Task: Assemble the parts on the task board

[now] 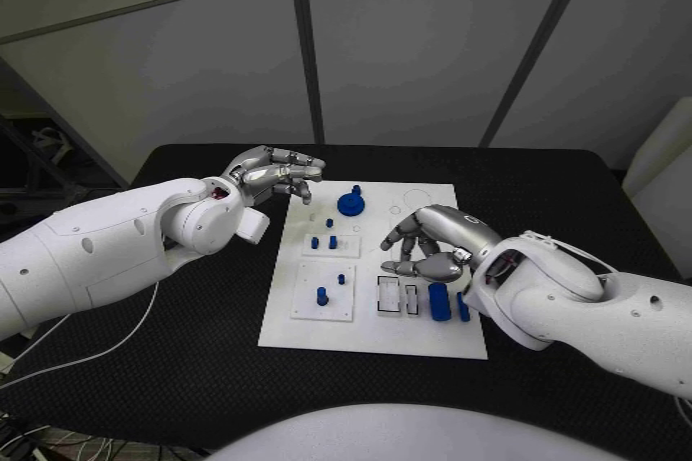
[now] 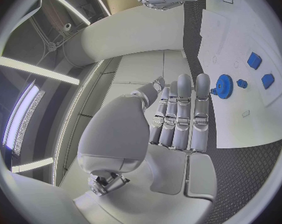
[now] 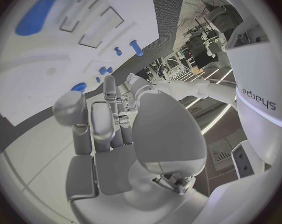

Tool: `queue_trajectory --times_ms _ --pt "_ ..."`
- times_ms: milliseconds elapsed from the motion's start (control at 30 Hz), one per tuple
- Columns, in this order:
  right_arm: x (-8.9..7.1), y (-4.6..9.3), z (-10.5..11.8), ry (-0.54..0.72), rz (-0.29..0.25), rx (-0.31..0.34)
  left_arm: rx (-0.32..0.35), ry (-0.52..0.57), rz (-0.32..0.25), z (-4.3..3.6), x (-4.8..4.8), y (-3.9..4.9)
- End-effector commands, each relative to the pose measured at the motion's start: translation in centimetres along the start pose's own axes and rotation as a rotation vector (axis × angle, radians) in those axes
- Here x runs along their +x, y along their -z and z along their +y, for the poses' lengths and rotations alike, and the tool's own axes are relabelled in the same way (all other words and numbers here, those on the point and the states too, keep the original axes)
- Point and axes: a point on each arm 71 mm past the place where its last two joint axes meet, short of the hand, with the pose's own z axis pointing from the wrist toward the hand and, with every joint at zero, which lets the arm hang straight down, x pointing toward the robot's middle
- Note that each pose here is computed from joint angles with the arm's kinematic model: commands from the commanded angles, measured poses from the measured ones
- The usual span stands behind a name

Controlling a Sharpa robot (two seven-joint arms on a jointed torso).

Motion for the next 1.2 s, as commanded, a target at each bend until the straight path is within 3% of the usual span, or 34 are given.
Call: queue_trajectory --times_ms 33,233,500,833,1200 --pt "-0.4 1.2 -1.8 -0.113 0.032 0.194 0.008 0.004 0.008 -0.16 0.13 0.02" --pt "-1.4 3.5 -4.1 -0.074 0.058 0.318 0.012 0.005 0.013 -0.18 0.37 0.12" --pt "-1.0 4.6 -5.0 0.022 0.106 0.401 0.010 0.004 0.009 -0.05 0.23 0.24" --pt "0.9 5.5 -5.3 0.084 0.172 0.454 0.011 0.003 0.003 -0.06 0.03 0.43" --pt "1.6 5.6 -5.2 0.110 0.163 0.467 0.011 0.002 0.002 -0.07 -0.11 0.54"
